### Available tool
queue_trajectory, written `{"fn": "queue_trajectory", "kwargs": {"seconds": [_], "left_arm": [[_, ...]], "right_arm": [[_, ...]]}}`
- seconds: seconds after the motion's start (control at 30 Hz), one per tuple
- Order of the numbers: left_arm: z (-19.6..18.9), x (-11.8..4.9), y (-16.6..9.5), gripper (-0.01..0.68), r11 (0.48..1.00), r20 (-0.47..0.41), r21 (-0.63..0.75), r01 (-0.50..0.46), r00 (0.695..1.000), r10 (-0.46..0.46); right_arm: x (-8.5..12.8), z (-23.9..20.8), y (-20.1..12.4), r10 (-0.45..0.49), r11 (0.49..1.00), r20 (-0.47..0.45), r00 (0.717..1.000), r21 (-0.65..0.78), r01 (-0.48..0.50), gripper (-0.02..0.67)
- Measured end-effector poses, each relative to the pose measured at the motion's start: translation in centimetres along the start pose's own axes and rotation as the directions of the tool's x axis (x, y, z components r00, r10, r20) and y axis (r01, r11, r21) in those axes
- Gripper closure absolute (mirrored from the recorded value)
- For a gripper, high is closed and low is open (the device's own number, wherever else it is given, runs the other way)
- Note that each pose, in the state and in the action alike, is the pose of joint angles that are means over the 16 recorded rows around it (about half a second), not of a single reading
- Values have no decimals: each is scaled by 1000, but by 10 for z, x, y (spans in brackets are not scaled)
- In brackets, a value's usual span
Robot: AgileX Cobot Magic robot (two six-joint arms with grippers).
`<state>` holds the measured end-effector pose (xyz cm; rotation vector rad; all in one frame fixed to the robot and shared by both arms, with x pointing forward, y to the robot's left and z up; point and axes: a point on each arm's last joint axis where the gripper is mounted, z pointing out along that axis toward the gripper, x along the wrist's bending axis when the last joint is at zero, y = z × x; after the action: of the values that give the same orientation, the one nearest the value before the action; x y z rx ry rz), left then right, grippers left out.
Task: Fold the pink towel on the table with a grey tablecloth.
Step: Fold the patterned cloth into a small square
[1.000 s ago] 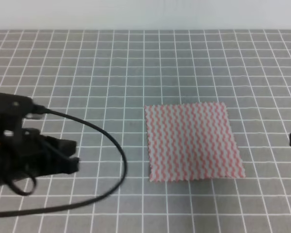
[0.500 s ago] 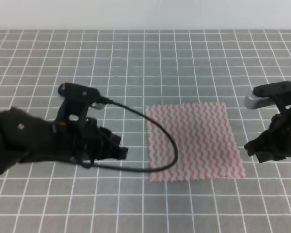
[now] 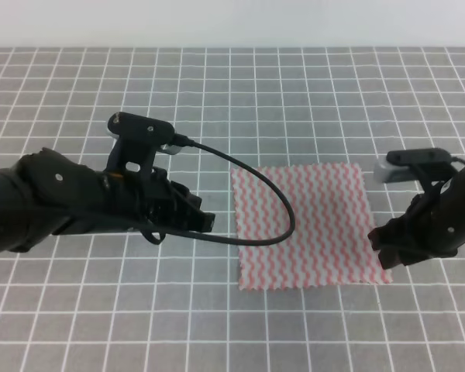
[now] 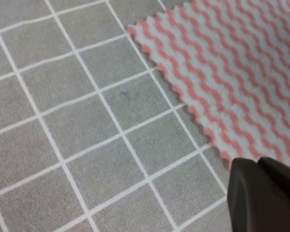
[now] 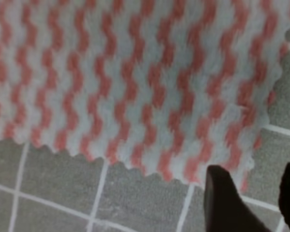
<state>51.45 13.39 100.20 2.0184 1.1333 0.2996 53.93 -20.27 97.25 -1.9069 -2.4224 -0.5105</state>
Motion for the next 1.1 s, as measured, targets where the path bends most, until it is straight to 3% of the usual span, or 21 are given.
{"fn": "queue_trajectory", "kwargs": {"seconds": [0.83, 1.1], "left_arm": [[8, 1, -4, 673, 1000, 4, 28, 0, 1000, 0], [8, 1, -4, 673, 1000, 3, 27, -2, 1000, 1]], "right_arm": [[-5, 31, -3, 40, 993, -14, 999, 110, -39, 401], [-6, 36, -3, 46, 992, -14, 999, 118, -44, 468]]}}
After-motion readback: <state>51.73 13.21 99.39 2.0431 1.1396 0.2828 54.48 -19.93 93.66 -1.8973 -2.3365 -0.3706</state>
